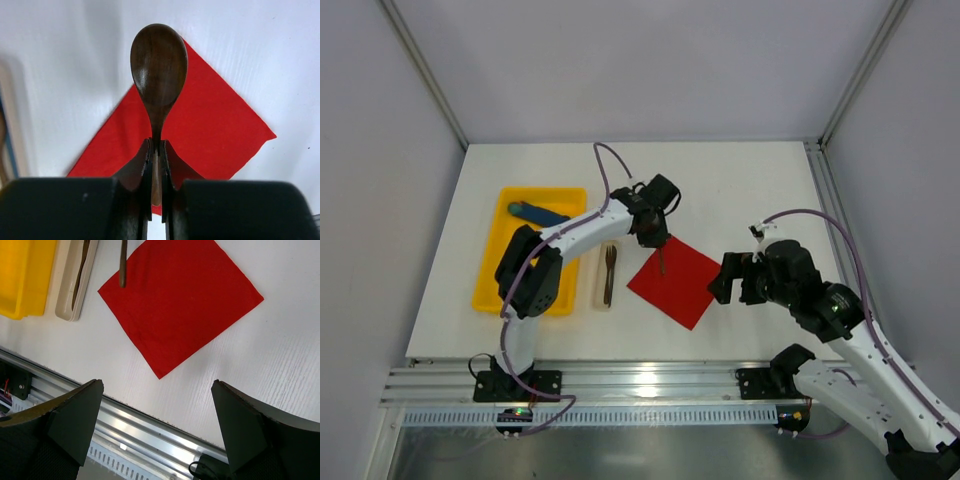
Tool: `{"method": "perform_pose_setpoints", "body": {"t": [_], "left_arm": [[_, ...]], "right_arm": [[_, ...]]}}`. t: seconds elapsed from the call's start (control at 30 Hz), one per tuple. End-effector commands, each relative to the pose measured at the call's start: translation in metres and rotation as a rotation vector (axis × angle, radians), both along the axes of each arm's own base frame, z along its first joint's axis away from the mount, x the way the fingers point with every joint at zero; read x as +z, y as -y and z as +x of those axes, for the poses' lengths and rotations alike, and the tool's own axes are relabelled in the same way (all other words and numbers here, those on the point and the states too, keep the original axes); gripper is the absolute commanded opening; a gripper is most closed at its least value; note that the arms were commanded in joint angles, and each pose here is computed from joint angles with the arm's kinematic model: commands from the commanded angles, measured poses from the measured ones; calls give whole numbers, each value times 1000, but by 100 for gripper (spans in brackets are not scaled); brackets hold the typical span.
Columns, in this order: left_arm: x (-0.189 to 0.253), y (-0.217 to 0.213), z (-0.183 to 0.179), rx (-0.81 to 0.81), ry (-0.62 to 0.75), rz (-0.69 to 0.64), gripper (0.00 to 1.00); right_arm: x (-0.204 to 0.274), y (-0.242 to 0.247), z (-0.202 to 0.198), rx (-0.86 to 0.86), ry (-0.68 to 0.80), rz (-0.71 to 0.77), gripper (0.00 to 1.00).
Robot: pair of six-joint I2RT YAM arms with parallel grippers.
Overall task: Place the utensils on the paper napkin and roll it up
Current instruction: Place the utensils on the napkin.
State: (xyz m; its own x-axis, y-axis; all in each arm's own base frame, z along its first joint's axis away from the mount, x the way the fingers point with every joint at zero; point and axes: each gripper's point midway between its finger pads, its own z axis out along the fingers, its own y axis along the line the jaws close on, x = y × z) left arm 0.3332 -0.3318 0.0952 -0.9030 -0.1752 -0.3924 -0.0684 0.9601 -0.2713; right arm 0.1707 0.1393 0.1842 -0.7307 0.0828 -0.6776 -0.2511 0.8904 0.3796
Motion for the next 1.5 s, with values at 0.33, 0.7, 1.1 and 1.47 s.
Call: {"method": "perform_pose_setpoints", "body": {"t": [0.33,0.7,1.1,1.47], "left_arm": [[-28,46,1,16,-36,-40,0],[-40,49,-5,8,-58,-27,0],[-49,50,-20,2,-76,-18,0],[-56,50,-18,8,-81,-14,0]], "right_arm": [[18,9,5,-19,77,-22,100],[19,10,4,-21,87,-17,100],[21,10,2,-18,89,-12,100],[22,11,1,-19,95,-7,100]]}}
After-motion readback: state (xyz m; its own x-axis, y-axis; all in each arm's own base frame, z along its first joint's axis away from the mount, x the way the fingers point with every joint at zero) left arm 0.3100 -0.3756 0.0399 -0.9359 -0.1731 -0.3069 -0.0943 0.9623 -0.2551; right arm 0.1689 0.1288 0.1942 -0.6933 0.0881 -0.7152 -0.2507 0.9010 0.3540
